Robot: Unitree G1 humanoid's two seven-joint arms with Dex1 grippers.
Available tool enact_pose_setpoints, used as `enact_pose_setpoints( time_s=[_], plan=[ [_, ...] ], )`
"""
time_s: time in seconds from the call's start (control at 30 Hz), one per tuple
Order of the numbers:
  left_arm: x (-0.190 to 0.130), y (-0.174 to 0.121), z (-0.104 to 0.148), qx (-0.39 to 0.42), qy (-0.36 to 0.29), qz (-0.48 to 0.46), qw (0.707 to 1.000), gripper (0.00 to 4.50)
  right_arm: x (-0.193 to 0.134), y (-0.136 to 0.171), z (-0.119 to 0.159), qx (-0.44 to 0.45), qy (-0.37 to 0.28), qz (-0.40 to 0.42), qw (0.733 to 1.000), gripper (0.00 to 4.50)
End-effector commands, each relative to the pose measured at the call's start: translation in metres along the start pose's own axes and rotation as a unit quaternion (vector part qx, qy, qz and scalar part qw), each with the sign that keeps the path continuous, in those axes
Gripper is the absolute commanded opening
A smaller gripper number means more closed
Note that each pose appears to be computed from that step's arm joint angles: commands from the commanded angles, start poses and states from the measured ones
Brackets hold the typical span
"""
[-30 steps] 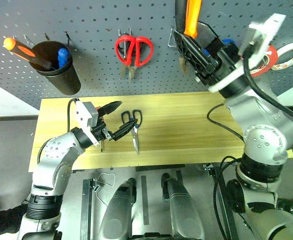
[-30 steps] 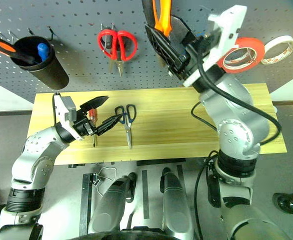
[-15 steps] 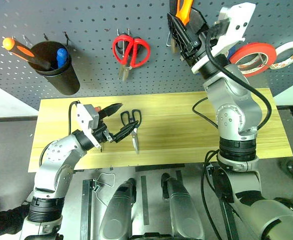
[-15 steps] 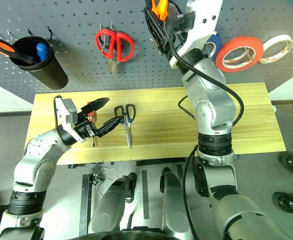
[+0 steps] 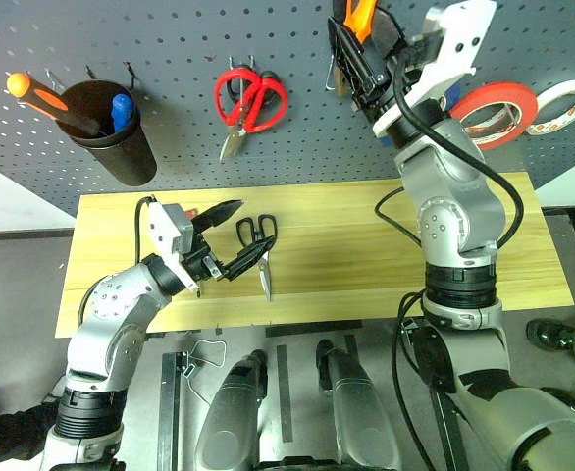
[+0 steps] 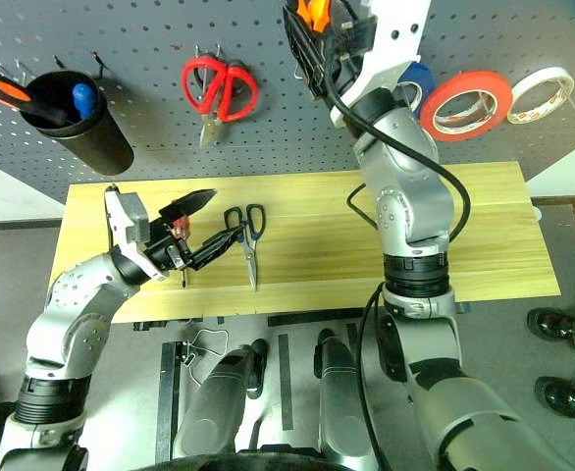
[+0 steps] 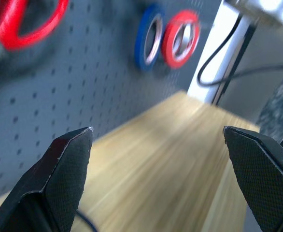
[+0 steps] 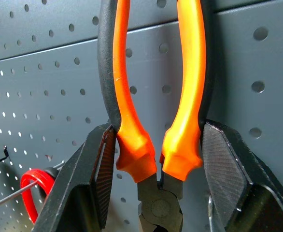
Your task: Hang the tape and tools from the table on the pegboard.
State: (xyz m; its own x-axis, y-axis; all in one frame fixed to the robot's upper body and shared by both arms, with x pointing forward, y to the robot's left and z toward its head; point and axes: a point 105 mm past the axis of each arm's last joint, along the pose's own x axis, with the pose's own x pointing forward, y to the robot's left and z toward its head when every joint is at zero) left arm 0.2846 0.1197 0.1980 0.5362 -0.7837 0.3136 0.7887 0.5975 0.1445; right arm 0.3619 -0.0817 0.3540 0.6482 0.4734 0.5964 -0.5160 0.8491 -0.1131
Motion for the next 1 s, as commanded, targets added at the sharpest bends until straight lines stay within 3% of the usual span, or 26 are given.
enact_pose_setpoints(
  time_s=[0.03,0.5,1.0],
  plan=[
    [-0.001,-0.006,0.026,0.03,-0.067,0.006,0.997,4.5,0.002,-0.002,0.031,-0.021,-0.05,-0.003,0.999,2.31],
    [-0.004,0.015,0.042,0.097,-0.15,0.082,0.98,4.5,0.005,-0.005,0.035,-0.026,-0.058,-0.01,0.998,2.31],
    [-0.001,0.017,0.034,0.095,-0.137,0.089,0.982,4.5,0.01,-0.011,0.039,-0.031,-0.067,-0.03,0.997,2.31]
  ],
)
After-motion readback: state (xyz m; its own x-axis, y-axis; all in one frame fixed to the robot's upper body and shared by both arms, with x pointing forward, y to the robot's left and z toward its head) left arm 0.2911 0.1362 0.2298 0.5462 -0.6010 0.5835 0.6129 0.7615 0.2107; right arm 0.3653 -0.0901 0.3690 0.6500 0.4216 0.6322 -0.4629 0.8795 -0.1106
